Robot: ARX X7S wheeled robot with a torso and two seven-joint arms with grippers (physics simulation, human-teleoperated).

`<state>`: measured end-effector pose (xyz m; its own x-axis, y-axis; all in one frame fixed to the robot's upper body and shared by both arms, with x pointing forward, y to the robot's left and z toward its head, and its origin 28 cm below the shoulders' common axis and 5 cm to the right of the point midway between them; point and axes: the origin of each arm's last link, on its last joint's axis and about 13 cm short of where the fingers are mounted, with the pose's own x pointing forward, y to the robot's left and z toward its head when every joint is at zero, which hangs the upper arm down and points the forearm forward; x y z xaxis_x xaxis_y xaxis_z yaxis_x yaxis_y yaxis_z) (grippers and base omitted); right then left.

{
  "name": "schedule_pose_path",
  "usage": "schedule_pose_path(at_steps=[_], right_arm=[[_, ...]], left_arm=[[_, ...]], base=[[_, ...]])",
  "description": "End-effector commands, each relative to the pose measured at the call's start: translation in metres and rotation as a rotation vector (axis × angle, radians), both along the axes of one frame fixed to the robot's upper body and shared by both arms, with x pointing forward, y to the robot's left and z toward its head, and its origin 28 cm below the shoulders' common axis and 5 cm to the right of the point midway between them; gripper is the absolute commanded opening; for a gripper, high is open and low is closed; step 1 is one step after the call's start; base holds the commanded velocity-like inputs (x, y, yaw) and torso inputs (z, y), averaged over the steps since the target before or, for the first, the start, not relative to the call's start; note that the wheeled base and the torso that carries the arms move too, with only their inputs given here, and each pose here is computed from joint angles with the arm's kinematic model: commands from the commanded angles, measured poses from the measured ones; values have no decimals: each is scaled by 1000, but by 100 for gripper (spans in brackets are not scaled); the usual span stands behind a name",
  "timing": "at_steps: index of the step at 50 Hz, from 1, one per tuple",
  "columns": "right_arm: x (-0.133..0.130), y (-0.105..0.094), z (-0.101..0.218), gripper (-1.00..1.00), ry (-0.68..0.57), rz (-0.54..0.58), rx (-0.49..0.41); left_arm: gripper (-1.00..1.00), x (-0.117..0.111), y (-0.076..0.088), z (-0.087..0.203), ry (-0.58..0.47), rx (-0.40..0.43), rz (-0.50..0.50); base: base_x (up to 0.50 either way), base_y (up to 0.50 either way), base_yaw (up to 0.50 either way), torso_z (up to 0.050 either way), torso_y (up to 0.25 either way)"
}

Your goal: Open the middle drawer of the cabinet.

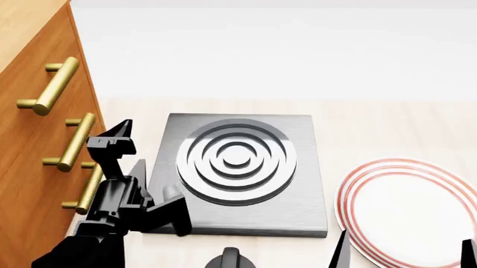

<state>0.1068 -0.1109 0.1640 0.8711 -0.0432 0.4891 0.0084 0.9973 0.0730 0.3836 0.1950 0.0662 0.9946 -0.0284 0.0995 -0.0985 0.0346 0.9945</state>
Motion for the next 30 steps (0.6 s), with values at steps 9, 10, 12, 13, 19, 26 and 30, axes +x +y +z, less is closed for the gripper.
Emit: schedule_pose_path(at_steps=[9,10,12,13,19,26,30], right_arm=[[0,1,0,100,1,2,-4],[0,1,0,100,1,2,-4],[0,1,0,100,1,2,-4],[0,1,0,100,1,2,-5],[0,0,0,100,1,2,-5],[0,0,-1,100,2,2,-5],[0,1,0,100,2,3,-5]], left_arm=[[100,-4,9,-9,10,2,41],[100,-5,9,-9,12,1,42],[100,-5,9,-9,12,-1,43],[100,-5,9,-9,12,-1,43],[100,-5,10,-10,13,1,47],[100,-6,11,-11,12,6,56],[100,-7,13,-12,13,18,61]], base=[[0,0,0,0,0],[0,0,0,0,0],[0,0,0,0,0],[0,0,0,0,0],[0,0,0,0,0],[0,0,0,0,0],[0,0,0,0,0]])
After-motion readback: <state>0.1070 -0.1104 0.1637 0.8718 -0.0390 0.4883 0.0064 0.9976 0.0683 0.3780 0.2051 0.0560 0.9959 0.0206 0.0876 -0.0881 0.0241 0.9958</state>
